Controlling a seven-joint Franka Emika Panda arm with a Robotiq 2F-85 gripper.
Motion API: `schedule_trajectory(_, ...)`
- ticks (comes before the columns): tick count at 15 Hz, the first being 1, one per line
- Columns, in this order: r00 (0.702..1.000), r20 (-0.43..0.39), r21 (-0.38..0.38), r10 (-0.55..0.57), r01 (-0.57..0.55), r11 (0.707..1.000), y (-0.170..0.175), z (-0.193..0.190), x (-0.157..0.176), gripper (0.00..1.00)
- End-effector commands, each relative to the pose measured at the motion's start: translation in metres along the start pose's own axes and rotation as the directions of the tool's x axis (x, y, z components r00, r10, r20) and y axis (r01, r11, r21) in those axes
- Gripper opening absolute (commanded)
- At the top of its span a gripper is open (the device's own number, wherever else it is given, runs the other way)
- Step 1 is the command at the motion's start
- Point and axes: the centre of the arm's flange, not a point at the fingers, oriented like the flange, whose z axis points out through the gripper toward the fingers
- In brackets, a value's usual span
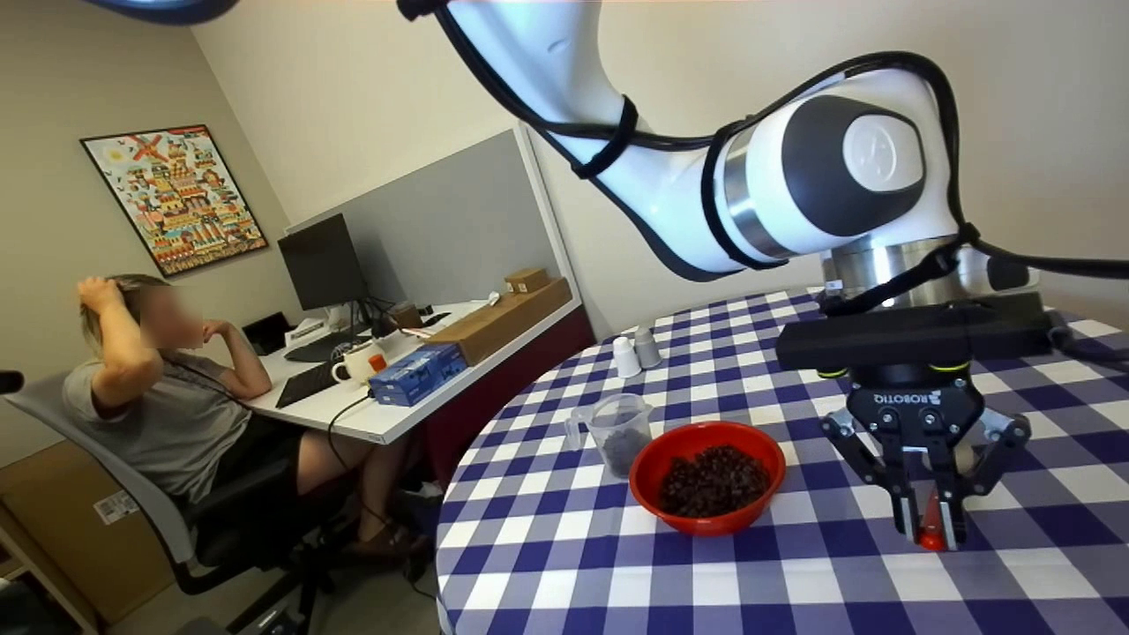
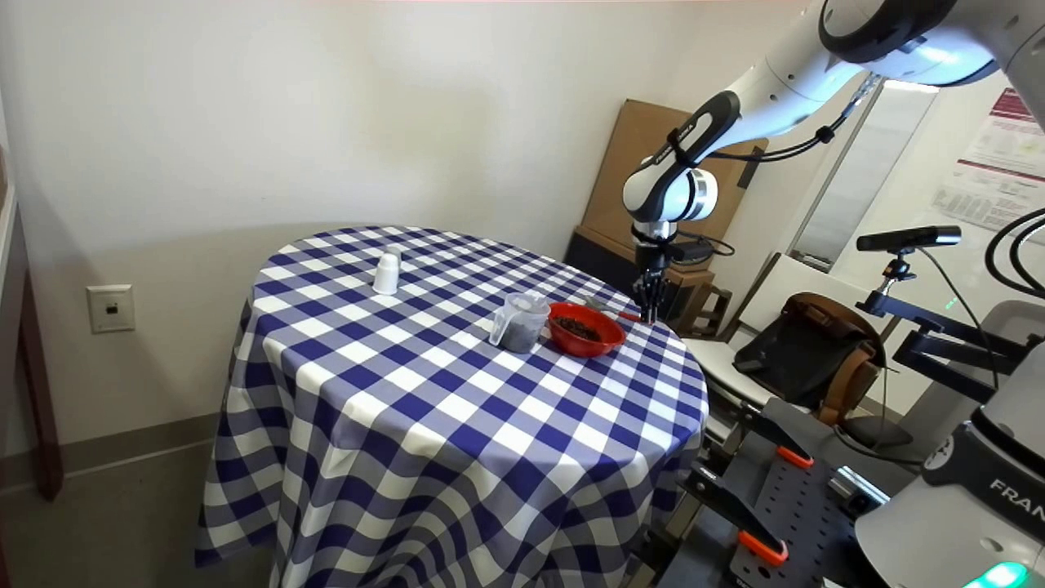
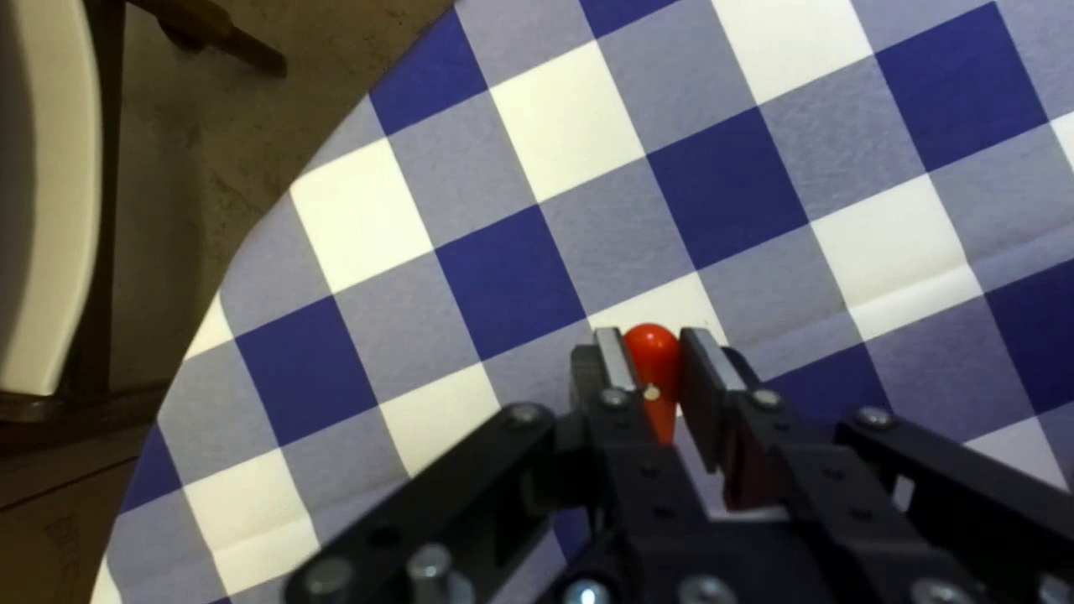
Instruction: Use the spoon on the table to scoop some of the contents in the red bowl into the clear jug
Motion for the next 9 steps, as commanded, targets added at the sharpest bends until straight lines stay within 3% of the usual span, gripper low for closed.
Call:
schedule_trajectory(1, 0.999, 0.029, 0.085, -0.031, 0.029, 0.996, 0.012, 0.013, 0.006, 0.07)
schedule_trajectory(2, 0.999, 0.037, 0.099, -0.035, 0.031, 0.995, 0.011, 0.018, 0.002, 0.08)
schedule_trajectory(3, 0.998, 0.044, 0.116, -0.041, 0.036, 0.993, 0.010, 0.021, -0.001, 0.45)
schedule_trajectory(5, 0.998, 0.050, 0.136, -0.045, 0.038, 0.990, 0.009, 0.026, -0.005, 0.51)
schedule_trajectory(9, 0.999, 0.052, 0.189, -0.016, 0.006, 0.982, 0.006, 0.016, -0.003, 0.81)
